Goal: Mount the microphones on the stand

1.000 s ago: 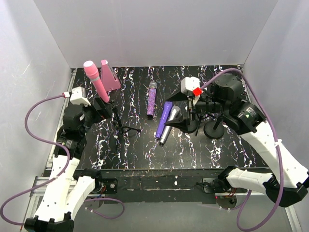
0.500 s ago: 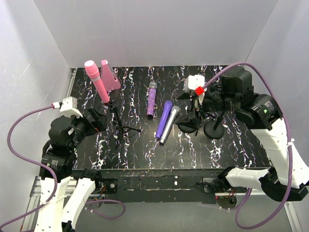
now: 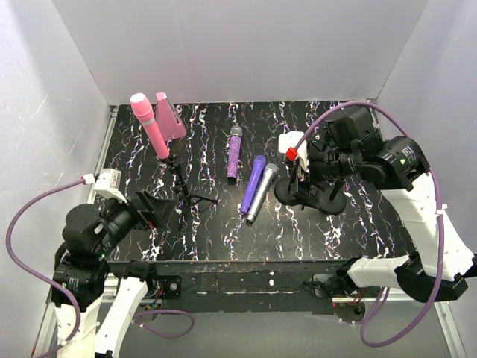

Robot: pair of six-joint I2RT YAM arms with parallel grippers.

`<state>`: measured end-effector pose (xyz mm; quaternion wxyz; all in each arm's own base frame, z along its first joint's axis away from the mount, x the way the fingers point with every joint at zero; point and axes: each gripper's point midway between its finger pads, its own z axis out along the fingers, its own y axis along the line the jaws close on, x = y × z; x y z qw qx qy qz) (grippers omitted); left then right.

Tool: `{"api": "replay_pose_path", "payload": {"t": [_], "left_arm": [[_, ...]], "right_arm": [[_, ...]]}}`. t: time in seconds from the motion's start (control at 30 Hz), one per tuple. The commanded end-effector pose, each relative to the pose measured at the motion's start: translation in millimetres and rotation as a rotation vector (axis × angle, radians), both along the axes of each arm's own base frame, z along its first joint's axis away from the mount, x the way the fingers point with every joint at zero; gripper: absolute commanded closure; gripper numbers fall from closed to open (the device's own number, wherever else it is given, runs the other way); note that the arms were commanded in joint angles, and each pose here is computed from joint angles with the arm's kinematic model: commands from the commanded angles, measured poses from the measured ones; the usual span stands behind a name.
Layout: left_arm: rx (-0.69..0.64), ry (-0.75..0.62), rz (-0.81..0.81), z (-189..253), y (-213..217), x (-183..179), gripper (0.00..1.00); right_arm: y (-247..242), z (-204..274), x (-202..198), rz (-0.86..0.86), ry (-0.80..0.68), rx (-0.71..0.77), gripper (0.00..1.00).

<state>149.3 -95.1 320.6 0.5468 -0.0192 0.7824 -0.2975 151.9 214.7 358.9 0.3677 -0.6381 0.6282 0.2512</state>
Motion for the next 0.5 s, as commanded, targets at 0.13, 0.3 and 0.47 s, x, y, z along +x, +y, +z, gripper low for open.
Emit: {"api": "replay_pose_path", "payload": {"t": [0.13,0.3,0.47], "left_arm": [[-0.082,0.093,-0.122,-21,-21,-22,0.02],[-0.145,0.155,-0.158,-40,-31,-25,0.02],[-0.143,0.207,-0.193,-58,-36,-27,0.02]], "right_arm": [[2,3,-12,0.063,0.025,0.017,0.02],[6,-2,-25,0.113,0.094,0.026,0.02],[7,-2,-25,0.121,0.1,0.029,0.02]]}}
